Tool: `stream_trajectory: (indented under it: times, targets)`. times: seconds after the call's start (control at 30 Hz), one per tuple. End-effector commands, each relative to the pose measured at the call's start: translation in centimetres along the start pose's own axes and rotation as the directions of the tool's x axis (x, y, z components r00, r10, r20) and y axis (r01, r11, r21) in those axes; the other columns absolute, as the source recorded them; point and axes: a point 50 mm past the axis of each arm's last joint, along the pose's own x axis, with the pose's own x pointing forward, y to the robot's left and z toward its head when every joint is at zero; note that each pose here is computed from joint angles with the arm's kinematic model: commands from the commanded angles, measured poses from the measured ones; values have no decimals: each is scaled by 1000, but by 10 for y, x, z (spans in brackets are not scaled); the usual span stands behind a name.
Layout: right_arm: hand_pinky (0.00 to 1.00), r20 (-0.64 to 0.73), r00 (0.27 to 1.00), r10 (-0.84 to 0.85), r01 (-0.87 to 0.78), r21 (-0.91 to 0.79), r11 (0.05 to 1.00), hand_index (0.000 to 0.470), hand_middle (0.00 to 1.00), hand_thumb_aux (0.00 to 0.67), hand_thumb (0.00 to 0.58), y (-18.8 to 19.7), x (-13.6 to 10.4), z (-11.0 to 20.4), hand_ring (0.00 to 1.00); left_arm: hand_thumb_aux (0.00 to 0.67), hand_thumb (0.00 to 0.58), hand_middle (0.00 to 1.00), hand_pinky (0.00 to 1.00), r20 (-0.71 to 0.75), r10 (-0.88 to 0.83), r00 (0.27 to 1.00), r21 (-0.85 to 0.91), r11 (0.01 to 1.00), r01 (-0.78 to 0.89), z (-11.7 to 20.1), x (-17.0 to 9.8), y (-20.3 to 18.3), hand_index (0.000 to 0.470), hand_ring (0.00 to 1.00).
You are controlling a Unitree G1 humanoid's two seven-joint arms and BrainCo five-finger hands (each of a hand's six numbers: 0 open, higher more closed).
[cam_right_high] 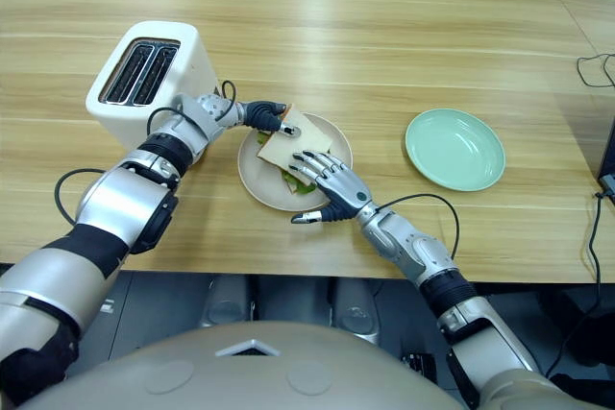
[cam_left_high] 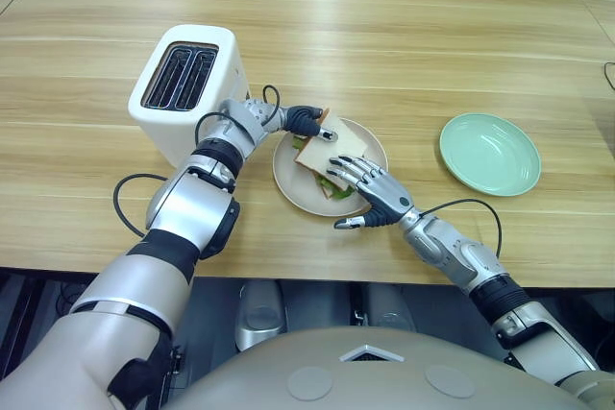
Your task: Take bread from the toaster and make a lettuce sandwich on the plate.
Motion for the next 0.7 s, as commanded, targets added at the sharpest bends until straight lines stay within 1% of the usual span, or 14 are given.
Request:
stream_trajectory:
  times: [0.03, 0.07, 0.1, 0.13, 0.17, 0.2, 0.37, 0.5, 0.57, 0.63, 0.7]
  targets:
    - [0, -64, 972, 224, -223, 33, 974, 0, 0, 0, 0, 34, -17, -5, 0, 0, 0, 765, 765, -19, 110, 994, 76, 991, -108, 11, 5, 9, 0, 765]
    - [0, -64, 968, 241, -239, 37, 970, 0, 0, 0, 0, 36, -18, -5, 0, 0, 0, 765, 765, -31, 146, 989, 90, 986, -143, 12, 5, 14, 0, 765]
    - [0, -66, 965, 253, -251, 41, 967, 0, 0, 0, 0, 37, -18, -5, 0, 0, 0, 635, 635, -38, 173, 984, 103, 980, -168, 12, 4, 18, 0, 635]
    - [0, -67, 961, 267, -264, 45, 963, 0, 0, 0, 0, 39, -19, -5, 0, 0, 0, 314, 314, -43, 201, 979, 115, 974, -195, 13, 3, 22, 0, 314]
    - [0, -68, 958, 280, -277, 51, 960, 0, 0, 0, 0, 41, -20, -5, 0, 0, 0, 314, 314, -47, 229, 972, 124, 967, -222, 14, 2, 26, 0, 314]
    - [0, -69, 954, 292, -288, 56, 956, 0, 0, 0, 0, 42, -20, -5, 0, 0, 0, 0, 0, -52, 256, 965, 137, 959, -247, 14, 1, 29, 0, 0]
    - [0, -73, 938, 338, -333, 77, 940, 0, 0, 0, 0, 46, -24, -6, 0, 0, 0, 0, 0, -73, 383, 921, 217, 907, -360, 12, -7, 48, 0, 0]
    - [0, -69, 944, 322, -316, 92, 944, 0, 0, 0, 0, 41, -24, -7, 0, 0, 0, 0, 0, -57, 471, 881, 232, 864, -447, 12, -14, 60, 0, 0]
    - [0, -62, 971, 231, -225, 84, 971, 0, 0, 0, 0, 27, -18, -7, 0, 0, 0, 0, 0, -18, 519, 854, 208, 838, -505, 16, -18, 67, 0, 0]
    - [0, -47, 997, 57, -52, 91, 995, 0, 0, 0, 0, 2, -9, -6, 0, 0, 0, 0, 0, 70, 548, 833, 83, 829, -553, 24, -21, 72, 0, 0]
    - [0, -28, 993, -114, 117, 157, 981, 0, 0, 0, 0, -24, -4, -2, 0, 0, 0, 0, 0, 157, 554, 817, -70, 832, -551, 31, -25, 73, 0, 0]
